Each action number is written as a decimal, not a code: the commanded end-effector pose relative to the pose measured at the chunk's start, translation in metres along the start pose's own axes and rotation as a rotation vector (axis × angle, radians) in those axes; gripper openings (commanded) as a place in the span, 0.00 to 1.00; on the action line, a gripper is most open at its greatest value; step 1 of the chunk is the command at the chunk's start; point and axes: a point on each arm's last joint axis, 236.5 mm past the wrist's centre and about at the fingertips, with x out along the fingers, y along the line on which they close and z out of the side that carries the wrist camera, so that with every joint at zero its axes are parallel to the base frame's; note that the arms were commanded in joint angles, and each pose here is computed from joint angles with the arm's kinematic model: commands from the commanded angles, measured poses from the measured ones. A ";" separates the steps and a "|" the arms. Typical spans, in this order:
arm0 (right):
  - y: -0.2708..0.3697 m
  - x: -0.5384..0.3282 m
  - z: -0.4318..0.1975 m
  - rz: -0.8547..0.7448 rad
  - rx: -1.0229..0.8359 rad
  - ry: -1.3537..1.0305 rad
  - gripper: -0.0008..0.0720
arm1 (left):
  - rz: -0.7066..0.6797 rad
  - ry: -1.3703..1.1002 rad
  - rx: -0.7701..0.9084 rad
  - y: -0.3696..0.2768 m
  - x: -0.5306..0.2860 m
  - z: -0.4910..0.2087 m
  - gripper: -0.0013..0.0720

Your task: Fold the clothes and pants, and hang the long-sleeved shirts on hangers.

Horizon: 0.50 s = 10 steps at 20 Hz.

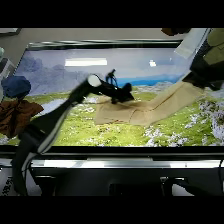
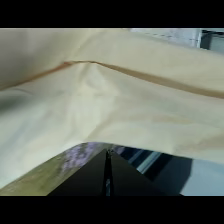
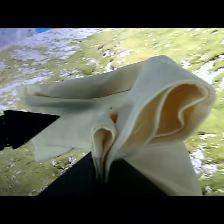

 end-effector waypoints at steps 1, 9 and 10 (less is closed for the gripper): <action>0.063 0.039 -0.014 0.076 0.001 0.019 0.05 | 0.356 -0.057 0.091 0.067 -0.137 0.020 0.04; 0.150 0.181 -0.076 0.091 -0.030 0.136 0.05 | 0.478 -0.224 0.024 0.098 -0.312 0.023 0.04; 0.154 0.197 -0.084 0.087 -0.026 0.152 0.05 | 0.479 -0.235 0.019 0.100 -0.318 0.024 0.04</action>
